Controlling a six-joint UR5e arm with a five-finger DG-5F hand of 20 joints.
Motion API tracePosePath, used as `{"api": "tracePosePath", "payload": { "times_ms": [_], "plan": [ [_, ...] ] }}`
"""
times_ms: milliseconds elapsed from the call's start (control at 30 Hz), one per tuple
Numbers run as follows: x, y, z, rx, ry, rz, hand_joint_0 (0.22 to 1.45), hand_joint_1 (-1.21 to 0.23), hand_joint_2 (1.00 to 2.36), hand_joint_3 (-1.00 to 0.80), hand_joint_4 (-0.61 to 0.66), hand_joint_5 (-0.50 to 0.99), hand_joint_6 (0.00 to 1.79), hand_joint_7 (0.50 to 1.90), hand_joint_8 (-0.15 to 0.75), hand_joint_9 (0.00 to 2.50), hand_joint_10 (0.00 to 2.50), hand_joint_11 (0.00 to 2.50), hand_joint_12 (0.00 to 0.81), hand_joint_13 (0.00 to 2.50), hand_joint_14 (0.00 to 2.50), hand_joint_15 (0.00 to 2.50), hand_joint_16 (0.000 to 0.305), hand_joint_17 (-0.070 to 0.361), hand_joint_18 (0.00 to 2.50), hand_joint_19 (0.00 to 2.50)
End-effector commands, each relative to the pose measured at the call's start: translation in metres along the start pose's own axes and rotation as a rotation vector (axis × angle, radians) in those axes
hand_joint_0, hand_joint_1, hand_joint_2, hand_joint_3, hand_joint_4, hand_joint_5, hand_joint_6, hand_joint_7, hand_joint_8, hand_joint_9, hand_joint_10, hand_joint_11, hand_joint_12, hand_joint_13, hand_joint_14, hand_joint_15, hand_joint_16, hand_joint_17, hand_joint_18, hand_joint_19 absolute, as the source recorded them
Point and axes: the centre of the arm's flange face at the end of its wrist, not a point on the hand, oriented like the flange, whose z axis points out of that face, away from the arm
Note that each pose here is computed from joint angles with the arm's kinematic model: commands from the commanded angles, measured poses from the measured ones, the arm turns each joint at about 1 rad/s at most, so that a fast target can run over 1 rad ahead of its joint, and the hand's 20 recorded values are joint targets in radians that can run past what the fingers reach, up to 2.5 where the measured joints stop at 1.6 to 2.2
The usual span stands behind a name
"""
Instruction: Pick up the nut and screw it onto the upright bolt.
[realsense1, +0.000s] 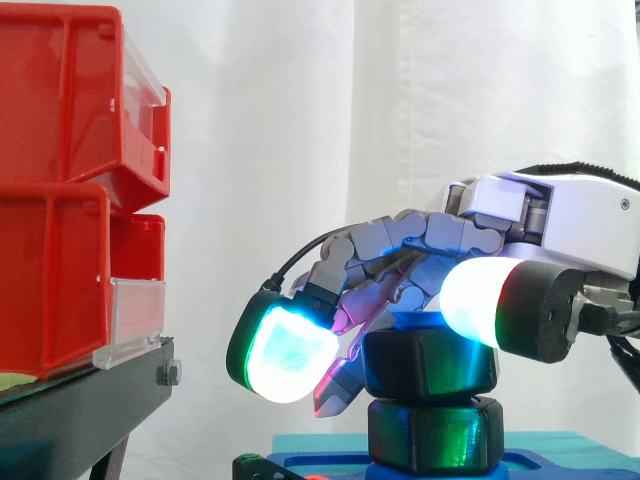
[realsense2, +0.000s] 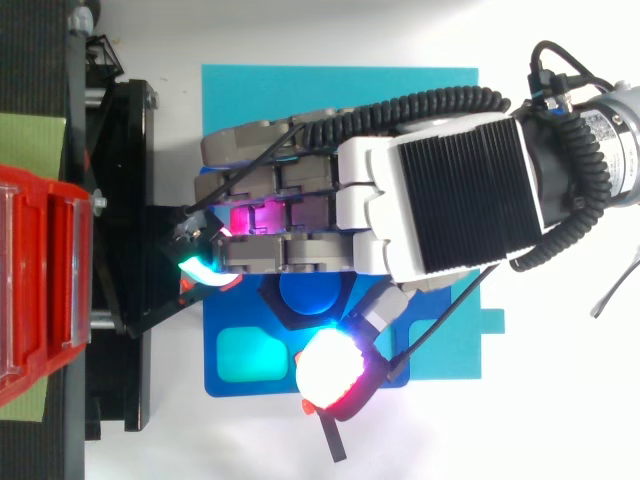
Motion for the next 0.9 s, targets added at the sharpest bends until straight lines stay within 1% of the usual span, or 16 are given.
{"api": "tracePosePath", "payload": {
  "times_ms": [0,200,400,433,500,533,633,700,867],
  "plan": [
    [-0.0008,0.0000,0.0007,-0.001,-0.001,0.001,0.48,-0.09,1.00,-0.50,0.22,-0.07,0.50,0.81,0.231,1.04,0.00,0.00,0.225,0.74,0.00,0.00,0.035,0.079,0.43,0.12],
    [-0.0008,0.0000,0.0007,-0.001,-0.001,0.001,0.48,-0.09,1.00,-0.50,0.23,-0.06,0.50,0.82,0.232,1.04,0.00,0.00,0.224,0.74,0.00,0.00,0.035,0.079,0.43,0.12],
    [-0.0063,0.0009,0.0015,-0.011,-0.007,-0.001,0.48,-0.09,1.00,-0.50,0.23,-0.06,0.50,0.84,0.233,1.05,0.00,0.00,0.223,0.74,0.00,0.00,0.035,0.079,0.43,0.12],
    [-0.0054,0.0019,0.0006,-0.018,0.002,0.000,0.48,-0.09,1.00,-0.50,0.23,-0.06,0.50,0.85,0.233,1.05,0.00,0.00,0.223,0.75,0.00,0.00,0.035,0.079,0.43,0.12],
    [-0.0045,0.0025,-0.0003,-0.021,0.011,0.003,0.48,-0.10,1.00,-0.50,0.23,-0.06,0.50,0.85,0.232,1.05,0.00,0.00,0.224,0.75,0.00,0.00,0.035,0.079,0.43,0.12],
    [-0.0022,0.0038,-0.0027,-0.026,0.035,0.011,0.48,-0.10,1.00,-0.50,0.24,-0.06,0.50,0.86,0.232,1.05,0.00,0.00,0.224,0.75,0.00,0.00,0.035,0.079,0.43,0.12],
    [0.0009,0.0049,-0.0062,-0.026,0.068,0.019,0.48,-0.10,1.00,-0.50,0.23,-0.06,0.50,0.86,0.233,1.05,0.00,0.00,0.223,0.75,0.00,0.00,0.035,0.079,0.43,0.12],
    [-0.0053,0.0056,-0.0070,-0.027,0.077,0.021,0.48,-0.10,1.00,-0.50,0.24,-0.06,0.50,0.87,0.230,1.05,0.00,0.00,0.222,0.75,0.00,0.00,0.035,0.078,0.43,0.12],
    [-0.0053,0.0054,-0.0069,-0.026,0.077,0.024,0.48,-0.11,1.00,-0.50,0.24,-0.05,0.50,0.89,0.230,1.06,0.00,0.00,0.220,0.75,0.00,0.00,0.035,0.078,0.44,0.12]
  ]
}}
